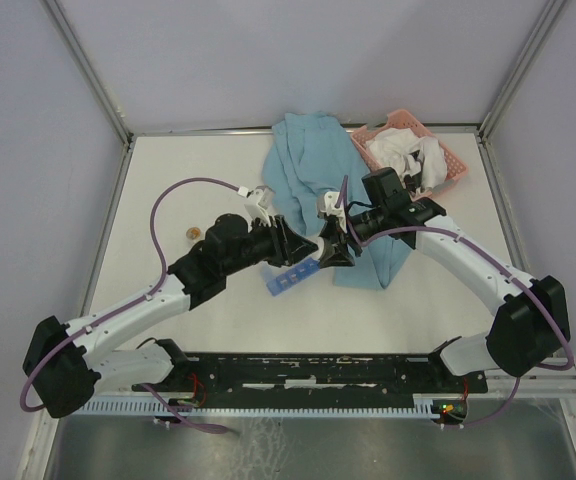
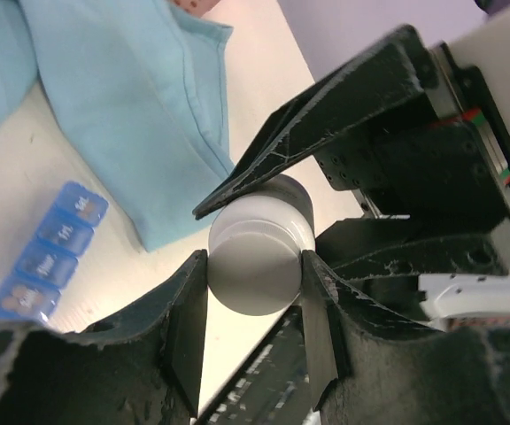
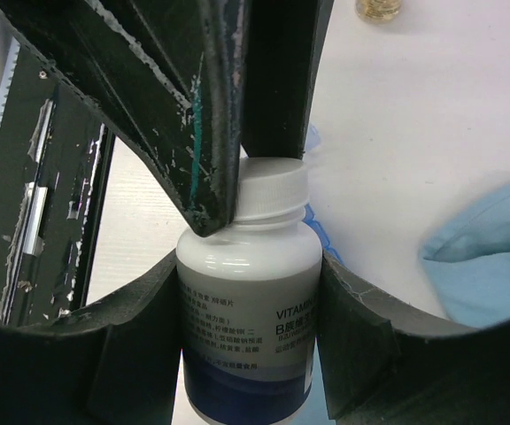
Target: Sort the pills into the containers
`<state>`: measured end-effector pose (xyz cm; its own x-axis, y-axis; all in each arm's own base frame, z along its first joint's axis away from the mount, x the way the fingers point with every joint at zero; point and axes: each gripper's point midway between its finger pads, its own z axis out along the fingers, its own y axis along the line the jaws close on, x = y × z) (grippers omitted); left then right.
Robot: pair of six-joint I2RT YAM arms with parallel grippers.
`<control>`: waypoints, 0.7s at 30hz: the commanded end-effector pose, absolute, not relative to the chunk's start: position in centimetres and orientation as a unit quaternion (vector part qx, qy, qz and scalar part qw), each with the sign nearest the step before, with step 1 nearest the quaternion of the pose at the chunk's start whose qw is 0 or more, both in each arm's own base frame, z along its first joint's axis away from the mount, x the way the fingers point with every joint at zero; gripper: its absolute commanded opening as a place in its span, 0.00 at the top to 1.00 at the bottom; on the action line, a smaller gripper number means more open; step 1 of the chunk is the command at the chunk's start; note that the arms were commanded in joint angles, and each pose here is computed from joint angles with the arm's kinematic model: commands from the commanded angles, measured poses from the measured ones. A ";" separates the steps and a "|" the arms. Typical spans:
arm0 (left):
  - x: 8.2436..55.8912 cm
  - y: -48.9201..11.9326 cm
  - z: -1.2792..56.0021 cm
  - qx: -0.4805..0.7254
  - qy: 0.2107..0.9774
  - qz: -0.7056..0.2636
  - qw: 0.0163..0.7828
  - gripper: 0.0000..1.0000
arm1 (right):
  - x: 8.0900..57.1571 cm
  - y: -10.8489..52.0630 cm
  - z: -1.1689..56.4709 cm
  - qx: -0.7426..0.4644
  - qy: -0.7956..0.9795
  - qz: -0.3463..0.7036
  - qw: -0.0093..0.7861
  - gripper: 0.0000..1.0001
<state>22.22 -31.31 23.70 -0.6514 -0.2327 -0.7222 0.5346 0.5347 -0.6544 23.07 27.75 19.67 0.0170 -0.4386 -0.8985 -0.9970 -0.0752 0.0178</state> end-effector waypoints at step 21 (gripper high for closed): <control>20.8 -32.9 30.4 0.032 0.728 -0.578 0.367 0.26 | 25.3 27.8 20.4 -0.608 0.593 0.364 0.382 0.97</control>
<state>22.66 -31.79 24.24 -0.7666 -0.3481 -0.5396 0.3190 0.5229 -0.7905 23.75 27.52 19.56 -0.0054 -0.4477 -0.8941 -0.9990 -0.0373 0.0248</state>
